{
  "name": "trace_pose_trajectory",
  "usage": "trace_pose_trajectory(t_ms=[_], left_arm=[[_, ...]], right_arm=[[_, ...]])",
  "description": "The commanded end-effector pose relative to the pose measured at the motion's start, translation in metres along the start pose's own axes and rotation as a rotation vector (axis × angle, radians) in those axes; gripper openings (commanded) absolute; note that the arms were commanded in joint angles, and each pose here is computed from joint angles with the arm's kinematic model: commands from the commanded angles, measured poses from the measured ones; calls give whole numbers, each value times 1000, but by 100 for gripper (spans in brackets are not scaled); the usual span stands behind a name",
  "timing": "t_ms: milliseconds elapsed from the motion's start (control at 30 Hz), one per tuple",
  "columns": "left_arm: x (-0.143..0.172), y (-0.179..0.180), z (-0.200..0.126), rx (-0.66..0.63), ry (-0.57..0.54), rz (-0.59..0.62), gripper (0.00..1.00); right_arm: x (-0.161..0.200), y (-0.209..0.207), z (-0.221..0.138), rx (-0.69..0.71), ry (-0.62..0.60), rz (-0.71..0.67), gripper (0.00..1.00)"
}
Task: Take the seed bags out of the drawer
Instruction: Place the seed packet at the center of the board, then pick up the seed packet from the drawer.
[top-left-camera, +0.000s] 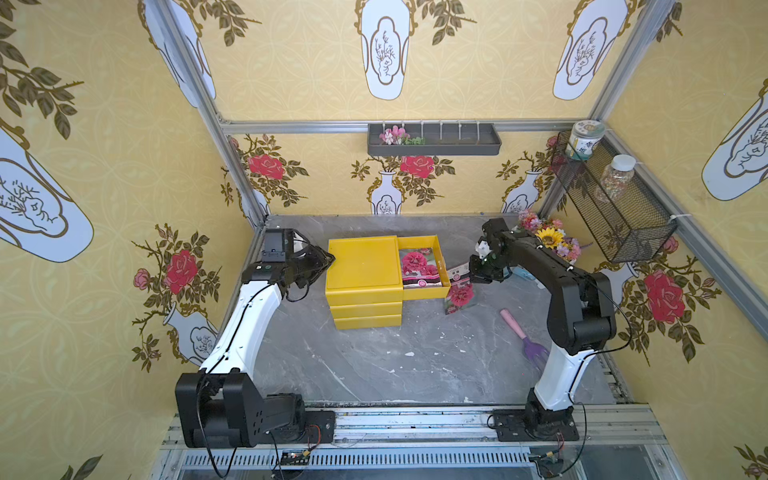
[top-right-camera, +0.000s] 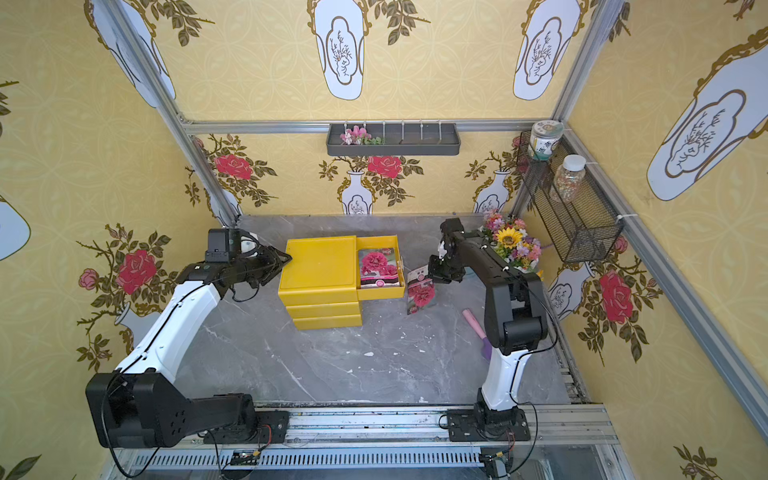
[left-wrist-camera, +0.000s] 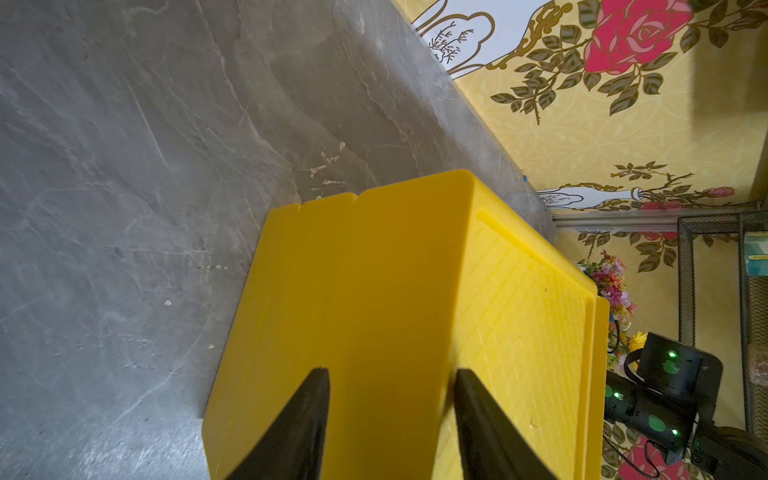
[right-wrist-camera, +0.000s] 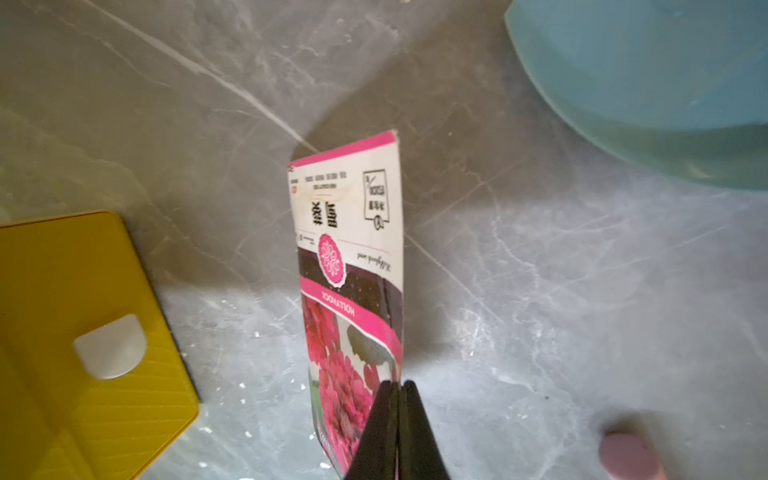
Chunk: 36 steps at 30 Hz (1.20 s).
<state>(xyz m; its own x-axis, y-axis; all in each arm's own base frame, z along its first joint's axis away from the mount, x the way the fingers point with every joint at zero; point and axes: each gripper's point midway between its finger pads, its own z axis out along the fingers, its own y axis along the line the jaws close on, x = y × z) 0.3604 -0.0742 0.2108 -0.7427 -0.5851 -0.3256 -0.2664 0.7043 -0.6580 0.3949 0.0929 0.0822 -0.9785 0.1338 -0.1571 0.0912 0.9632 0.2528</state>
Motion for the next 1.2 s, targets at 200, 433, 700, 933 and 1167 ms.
trace_pose_trajectory(t_ms=[200,433,700,933,1167], left_arm=[[11,22,4,-103,52,-18,53],[-4,-3,-8,-44,15,8,56],[3,-10,-32,-21,-14,21,59],[25,0,-41,-53,-12,5,59],[26,-5,-51,-77,-13,50,59]], right_arm=[[-15,-22,-36,195,-72,-39,51],[-7,19,-102,130,-187,-66,59],[16,60,-161,-9,-274,-111,62],[36,110,-187,-210,-248,-185,59],[56,155,-188,-336,-226,-257,47]])
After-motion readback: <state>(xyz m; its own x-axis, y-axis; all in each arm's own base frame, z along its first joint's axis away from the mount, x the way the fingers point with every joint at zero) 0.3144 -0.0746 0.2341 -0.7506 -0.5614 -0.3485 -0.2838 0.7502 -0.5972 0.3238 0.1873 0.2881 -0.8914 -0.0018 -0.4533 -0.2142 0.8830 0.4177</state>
